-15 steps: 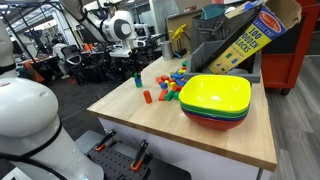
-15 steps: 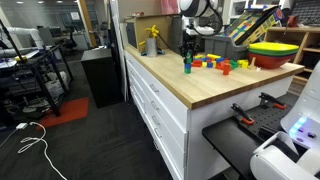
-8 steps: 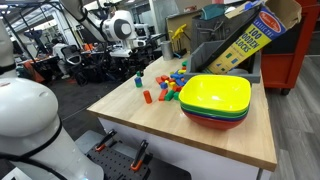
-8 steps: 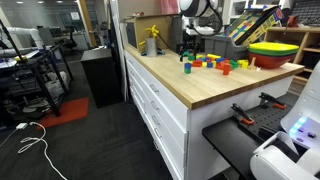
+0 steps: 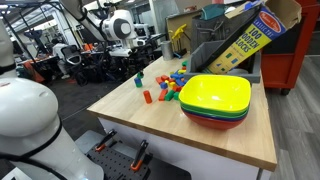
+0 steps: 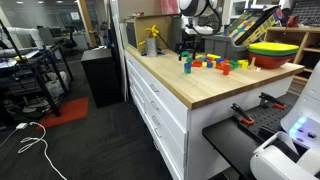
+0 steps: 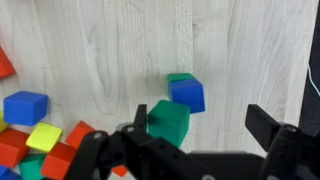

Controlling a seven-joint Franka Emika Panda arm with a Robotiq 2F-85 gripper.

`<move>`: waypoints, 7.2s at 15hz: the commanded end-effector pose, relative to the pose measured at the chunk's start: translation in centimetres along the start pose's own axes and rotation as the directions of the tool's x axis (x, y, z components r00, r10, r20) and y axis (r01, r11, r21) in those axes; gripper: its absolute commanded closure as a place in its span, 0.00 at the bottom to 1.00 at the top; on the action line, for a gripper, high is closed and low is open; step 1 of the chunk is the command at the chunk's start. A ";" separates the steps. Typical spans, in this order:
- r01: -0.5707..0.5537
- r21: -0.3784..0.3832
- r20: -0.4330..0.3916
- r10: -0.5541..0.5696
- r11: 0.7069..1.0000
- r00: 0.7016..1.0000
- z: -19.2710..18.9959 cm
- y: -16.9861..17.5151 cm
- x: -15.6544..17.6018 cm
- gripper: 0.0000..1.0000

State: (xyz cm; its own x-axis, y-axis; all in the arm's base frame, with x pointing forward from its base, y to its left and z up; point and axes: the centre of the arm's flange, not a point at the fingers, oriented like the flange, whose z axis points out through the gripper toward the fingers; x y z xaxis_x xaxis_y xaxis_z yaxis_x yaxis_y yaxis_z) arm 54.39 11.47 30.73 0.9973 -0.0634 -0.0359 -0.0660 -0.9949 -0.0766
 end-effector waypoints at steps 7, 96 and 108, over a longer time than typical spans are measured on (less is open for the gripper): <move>-0.006 0.023 -0.012 0.006 1.000 1.000 -0.6 -0.3 -0.5 0.66; -0.227 -0.008 0.008 0.227 0.974 0.974 1.7 -0.2 -1.9 0.72; -0.206 -0.007 0.009 0.206 0.979 0.979 1.7 -0.3 -2.2 0.92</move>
State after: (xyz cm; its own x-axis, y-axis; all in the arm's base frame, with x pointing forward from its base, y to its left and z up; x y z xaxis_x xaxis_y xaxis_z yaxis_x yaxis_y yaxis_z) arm 53.22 12.15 28.52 0.9639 -0.2546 -0.0780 -0.2594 -0.9640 -0.0586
